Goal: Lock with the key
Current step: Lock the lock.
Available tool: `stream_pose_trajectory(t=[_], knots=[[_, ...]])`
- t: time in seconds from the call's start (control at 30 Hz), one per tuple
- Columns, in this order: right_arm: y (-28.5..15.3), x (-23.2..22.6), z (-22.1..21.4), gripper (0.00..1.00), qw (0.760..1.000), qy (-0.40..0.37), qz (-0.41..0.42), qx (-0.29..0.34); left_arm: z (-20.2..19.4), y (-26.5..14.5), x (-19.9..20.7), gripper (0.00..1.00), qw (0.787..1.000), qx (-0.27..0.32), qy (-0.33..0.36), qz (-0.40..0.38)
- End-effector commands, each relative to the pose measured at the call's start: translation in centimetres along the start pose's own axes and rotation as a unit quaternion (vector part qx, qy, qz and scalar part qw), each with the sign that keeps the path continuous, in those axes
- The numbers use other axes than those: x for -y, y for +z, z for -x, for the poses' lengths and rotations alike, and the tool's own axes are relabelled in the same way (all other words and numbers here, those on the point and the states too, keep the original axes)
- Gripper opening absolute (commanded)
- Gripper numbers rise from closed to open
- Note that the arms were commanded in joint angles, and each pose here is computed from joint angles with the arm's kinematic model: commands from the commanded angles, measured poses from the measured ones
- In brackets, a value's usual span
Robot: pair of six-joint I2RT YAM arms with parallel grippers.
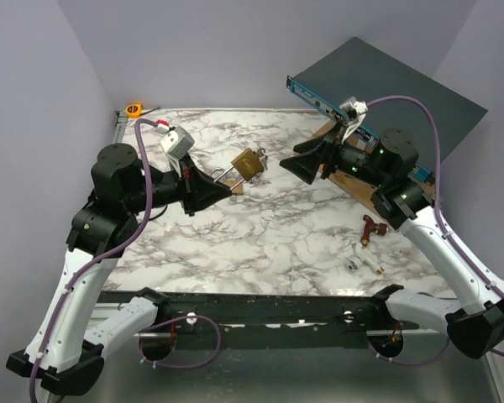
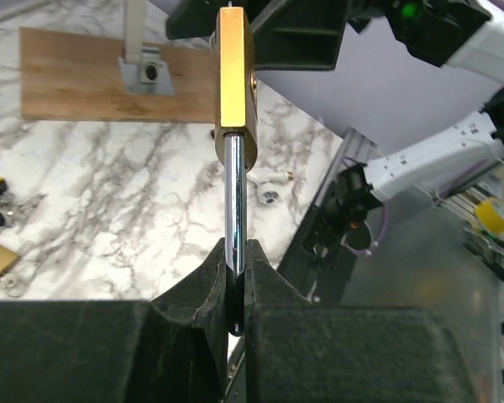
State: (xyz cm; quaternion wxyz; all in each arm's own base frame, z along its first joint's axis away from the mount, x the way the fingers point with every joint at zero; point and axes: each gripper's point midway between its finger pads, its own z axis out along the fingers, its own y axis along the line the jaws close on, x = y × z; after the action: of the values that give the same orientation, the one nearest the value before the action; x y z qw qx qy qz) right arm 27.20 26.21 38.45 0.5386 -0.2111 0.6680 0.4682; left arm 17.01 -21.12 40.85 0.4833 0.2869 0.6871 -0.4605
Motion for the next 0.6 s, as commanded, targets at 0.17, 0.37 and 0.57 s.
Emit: stream_pose_trajectory(t=[0.17,0.37,0.57], knots=[[-0.9,-6.3,0.9,0.73,0.982,-0.028,0.186,-0.009,-1.3,-2.5,5.6,0.0,0.992,-0.013,0.027,-0.126],[-2.1,-7.6,0.1,0.62,0.975,-0.022,0.22,-0.022,-2.2,-3.5,6.0,0.0,0.991,-0.026,0.05,-0.118],[-4.3,-11.1,0.7,0.65,0.953,-0.014,0.303,-0.028,-3.0,-3.7,6.5,0.0,0.989,-0.033,0.05,-0.138]])
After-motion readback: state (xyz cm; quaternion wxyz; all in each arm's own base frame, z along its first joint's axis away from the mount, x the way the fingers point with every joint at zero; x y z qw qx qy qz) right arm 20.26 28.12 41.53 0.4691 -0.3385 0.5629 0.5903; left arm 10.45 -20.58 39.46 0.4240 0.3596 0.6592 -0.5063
